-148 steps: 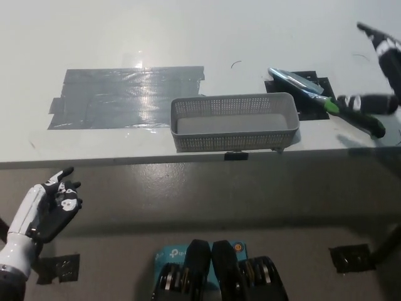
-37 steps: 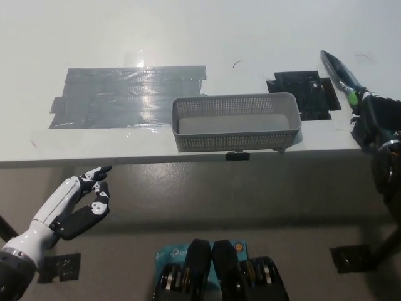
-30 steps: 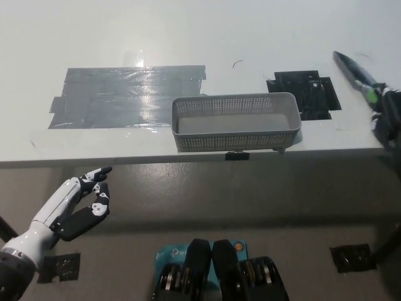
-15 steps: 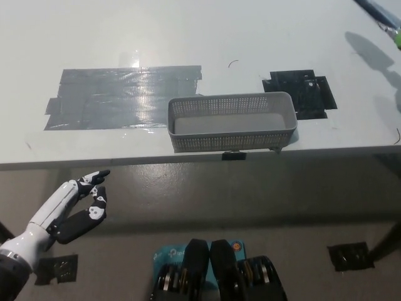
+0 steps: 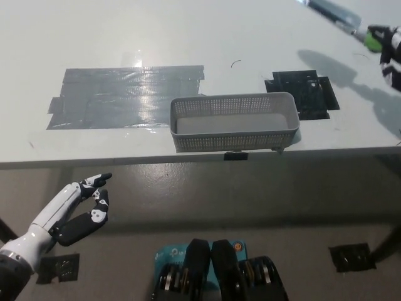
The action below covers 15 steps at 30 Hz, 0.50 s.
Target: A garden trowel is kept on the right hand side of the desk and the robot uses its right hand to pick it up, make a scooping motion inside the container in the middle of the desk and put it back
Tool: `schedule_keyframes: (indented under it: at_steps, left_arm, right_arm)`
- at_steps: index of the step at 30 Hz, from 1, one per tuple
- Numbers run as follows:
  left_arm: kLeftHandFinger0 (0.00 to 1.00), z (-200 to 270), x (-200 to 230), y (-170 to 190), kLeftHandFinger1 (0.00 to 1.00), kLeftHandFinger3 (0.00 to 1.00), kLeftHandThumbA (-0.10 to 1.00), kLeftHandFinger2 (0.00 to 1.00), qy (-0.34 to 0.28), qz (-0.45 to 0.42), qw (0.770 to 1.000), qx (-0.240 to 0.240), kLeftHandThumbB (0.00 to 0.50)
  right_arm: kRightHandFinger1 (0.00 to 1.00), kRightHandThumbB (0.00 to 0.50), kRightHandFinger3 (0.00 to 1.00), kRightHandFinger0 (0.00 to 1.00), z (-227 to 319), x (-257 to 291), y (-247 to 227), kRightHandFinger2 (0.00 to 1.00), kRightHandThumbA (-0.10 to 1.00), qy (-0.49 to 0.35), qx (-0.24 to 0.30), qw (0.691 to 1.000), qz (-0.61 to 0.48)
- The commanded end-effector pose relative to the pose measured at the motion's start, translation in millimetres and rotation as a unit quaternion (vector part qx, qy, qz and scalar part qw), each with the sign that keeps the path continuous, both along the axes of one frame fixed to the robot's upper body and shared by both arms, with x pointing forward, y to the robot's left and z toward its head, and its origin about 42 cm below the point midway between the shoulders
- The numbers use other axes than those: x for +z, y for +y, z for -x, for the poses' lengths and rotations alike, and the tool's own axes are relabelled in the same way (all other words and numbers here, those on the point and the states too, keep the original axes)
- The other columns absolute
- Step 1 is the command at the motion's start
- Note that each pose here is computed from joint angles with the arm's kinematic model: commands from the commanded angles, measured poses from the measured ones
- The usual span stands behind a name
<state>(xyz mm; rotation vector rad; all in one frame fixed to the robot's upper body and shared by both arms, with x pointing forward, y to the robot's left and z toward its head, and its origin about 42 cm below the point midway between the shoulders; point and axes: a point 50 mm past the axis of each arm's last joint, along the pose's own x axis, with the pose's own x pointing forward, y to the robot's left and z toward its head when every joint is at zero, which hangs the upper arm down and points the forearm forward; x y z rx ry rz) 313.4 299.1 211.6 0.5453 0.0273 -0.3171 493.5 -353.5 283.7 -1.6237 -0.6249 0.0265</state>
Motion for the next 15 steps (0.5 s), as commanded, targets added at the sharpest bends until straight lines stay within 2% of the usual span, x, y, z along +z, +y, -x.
schedule_keyframes:
  at_steps: [1, 2, 3, 4, 6, 7, 8, 9, 11, 12, 13, 14, 15]
  left_arm:
    - [1.00, -2.2, 15.0, 3.2, 1.00, 0.85, 0.01, 1.00, -0.025, -0.024, 0.999, -0.013, 0.009]
    - [1.00, -2.0, 15.1, 2.9, 1.00, 0.86, 0.01, 1.00, -0.026, -0.029, 0.999, -0.013, 0.012]
    - [1.00, -1.9, 14.8, 2.8, 1.00, 0.86, 0.01, 1.00, -0.026, -0.030, 0.999, -0.013, 0.012]
    - [1.00, -2.0, 15.4, 2.5, 1.00, 0.87, 0.00, 1.00, -0.027, -0.029, 0.999, -0.013, 0.012]
    - [1.00, -2.4, 16.1, 2.0, 1.00, 0.85, -0.03, 1.00, -0.027, -0.027, 0.999, -0.011, 0.013]
    - [1.00, -2.5, 16.4, 1.8, 1.00, 0.85, -0.05, 1.00, -0.029, -0.028, 0.999, -0.011, 0.006]
    - [1.00, -2.1, 17.1, 1.6, 1.00, 0.84, -0.07, 1.00, -0.032, -0.029, 0.999, -0.013, 0.005]
    - [1.00, -2.4, 17.8, 1.8, 1.00, 0.84, -0.07, 1.00, -0.032, -0.029, 0.999, -0.012, 0.010]
    - [1.00, -2.1, 18.8, 1.6, 1.00, 0.83, -0.07, 1.00, -0.031, -0.028, 0.999, -0.011, 0.015]
    - [1.00, -2.0, 19.3, 1.3, 1.00, 0.83, -0.06, 1.00, -0.030, -0.027, 0.999, -0.010, 0.016]
    - [1.00, -2.2, 19.7, 1.3, 1.00, 0.83, -0.07, 1.00, -0.028, -0.028, 0.999, -0.009, 0.017]
    - [1.00, -2.4, 19.9, 1.3, 1.00, 0.83, -0.08, 1.00, -0.028, -0.027, 0.999, -0.008, 0.015]
    - [1.00, -2.9, 20.4, 1.3, 1.00, 0.84, -0.09, 1.00, -0.027, -0.027, 0.999, -0.009, 0.016]
  right_arm:
    - [0.16, 0.143, 0.72, 0.00, 18.0, 36.7, -8.6, 0.53, -0.10, -0.116, 0.095, 0.988, 0.042]
    - [0.16, 0.137, 0.74, 0.00, 22.2, 33.8, -8.7, 0.59, -0.10, -0.117, 0.101, 0.987, 0.047]
    - [0.16, 0.142, 0.74, 0.00, 22.8, 33.5, -8.9, 0.60, -0.10, -0.118, 0.102, 0.987, 0.048]
    - [0.13, 0.166, 0.72, 0.00, 24.5, 33.0, -8.6, 0.58, -0.10, -0.122, 0.106, 0.986, 0.049]
    - [0.11, 0.178, 0.72, 0.00, 31.1, 32.4, -7.8, 0.54, -0.10, -0.116, 0.120, 0.985, 0.049]
    - [0.09, 0.171, 0.72, 0.00, 34.5, 32.9, -7.3, 0.58, -0.10, -0.113, 0.125, 0.984, 0.052]
    - [0.05, 0.203, 0.69, 0.00, 37.4, 34.1, -5.8, 0.59, -0.10, -0.122, 0.137, 0.982, 0.051]
    - [0.01, 0.206, 0.64, 0.00, 38.2, 34.4, -5.7, 0.55, -0.10, -0.131, 0.143, 0.980, 0.053]
    - [0.00, 0.197, 0.53, 0.00, 40.6, 35.8, -4.3, 0.40, -0.10, -0.137, 0.153, 0.977, 0.053]
    - [0.00, 0.193, 0.51, 0.00, 42.4, 37.4, -2.8, 0.34, -0.10, -0.141, 0.159, 0.976, 0.057]
    - [0.00, 0.205, 0.51, 0.00, 44.1, 39.7, -0.5, 0.35, -0.10, -0.151, 0.171, 0.971, 0.063]
    - [0.00, 0.204, 0.50, 0.00, 44.7, 40.9, 0.8, 0.43, -0.10, -0.158, 0.178, 0.969, 0.066]
    - [0.00, 0.204, 0.50, 0.00, 45.0, 41.7, 1.9, 0.43, -0.10, -0.164, 0.184, 0.967, 0.067]
